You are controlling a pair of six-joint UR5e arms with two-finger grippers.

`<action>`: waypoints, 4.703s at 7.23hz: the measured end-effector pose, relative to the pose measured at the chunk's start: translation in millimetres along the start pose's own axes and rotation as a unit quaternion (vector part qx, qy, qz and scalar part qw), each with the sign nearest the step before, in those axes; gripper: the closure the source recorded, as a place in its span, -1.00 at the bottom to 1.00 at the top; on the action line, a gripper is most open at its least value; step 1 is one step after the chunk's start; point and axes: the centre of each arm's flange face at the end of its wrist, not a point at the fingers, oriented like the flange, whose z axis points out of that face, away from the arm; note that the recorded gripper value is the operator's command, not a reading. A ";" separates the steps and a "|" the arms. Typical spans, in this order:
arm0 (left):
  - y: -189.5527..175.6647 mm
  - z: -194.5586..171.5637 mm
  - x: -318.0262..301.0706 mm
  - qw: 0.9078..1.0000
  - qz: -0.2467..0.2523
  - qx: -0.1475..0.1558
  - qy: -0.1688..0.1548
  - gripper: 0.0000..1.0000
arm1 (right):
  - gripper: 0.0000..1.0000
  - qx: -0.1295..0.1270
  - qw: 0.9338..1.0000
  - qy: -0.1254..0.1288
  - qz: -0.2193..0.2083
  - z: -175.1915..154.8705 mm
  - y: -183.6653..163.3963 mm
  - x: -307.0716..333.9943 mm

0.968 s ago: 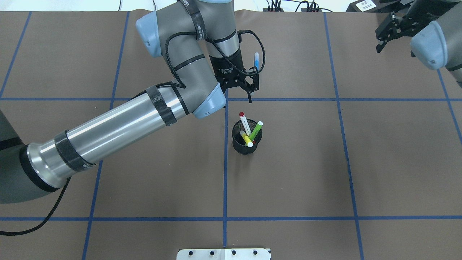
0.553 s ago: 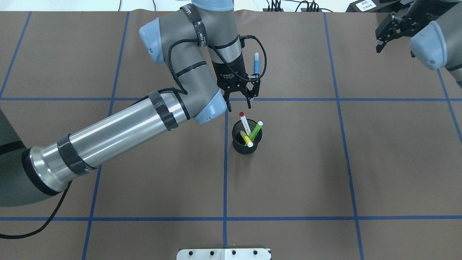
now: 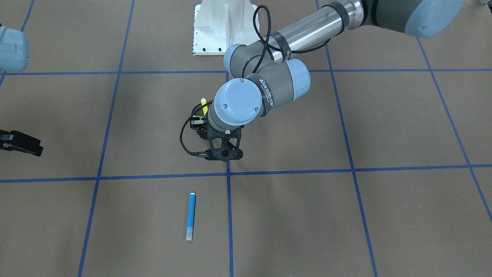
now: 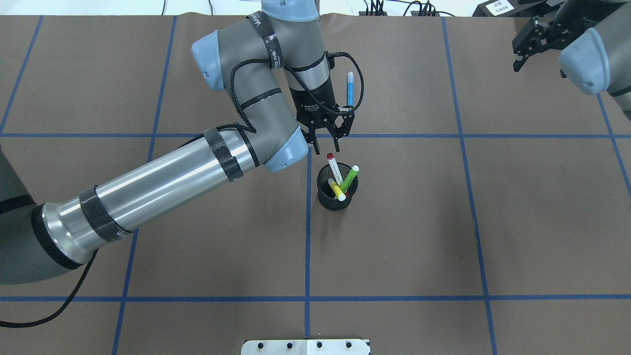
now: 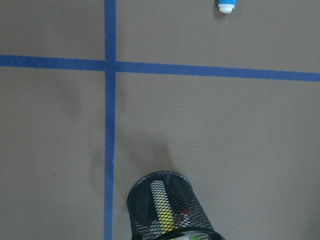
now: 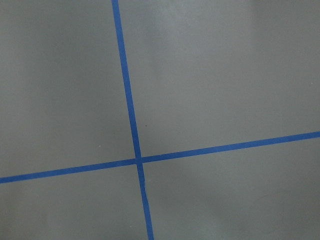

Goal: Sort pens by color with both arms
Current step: 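Lower the left gripper and grasp the red-capped white marker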

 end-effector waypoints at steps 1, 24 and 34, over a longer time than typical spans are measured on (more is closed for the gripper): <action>0.2 0.6 0.1 1.000 0.001 0.000 0.000 0.18 | -0.99 -0.001 1.000 0.000 0.000 0.7 -0.3 0.4; 10.5 11.5 10.4 1.000 -0.008 0.013 0.001 0.09 | -0.99 -0.006 1.000 0.004 0.001 7.4 -2.9 8.0; 11.4 12.2 10.2 1.000 -0.007 0.011 0.000 0.89 | -0.99 -0.005 1.000 0.005 0.000 6.7 -3.0 7.4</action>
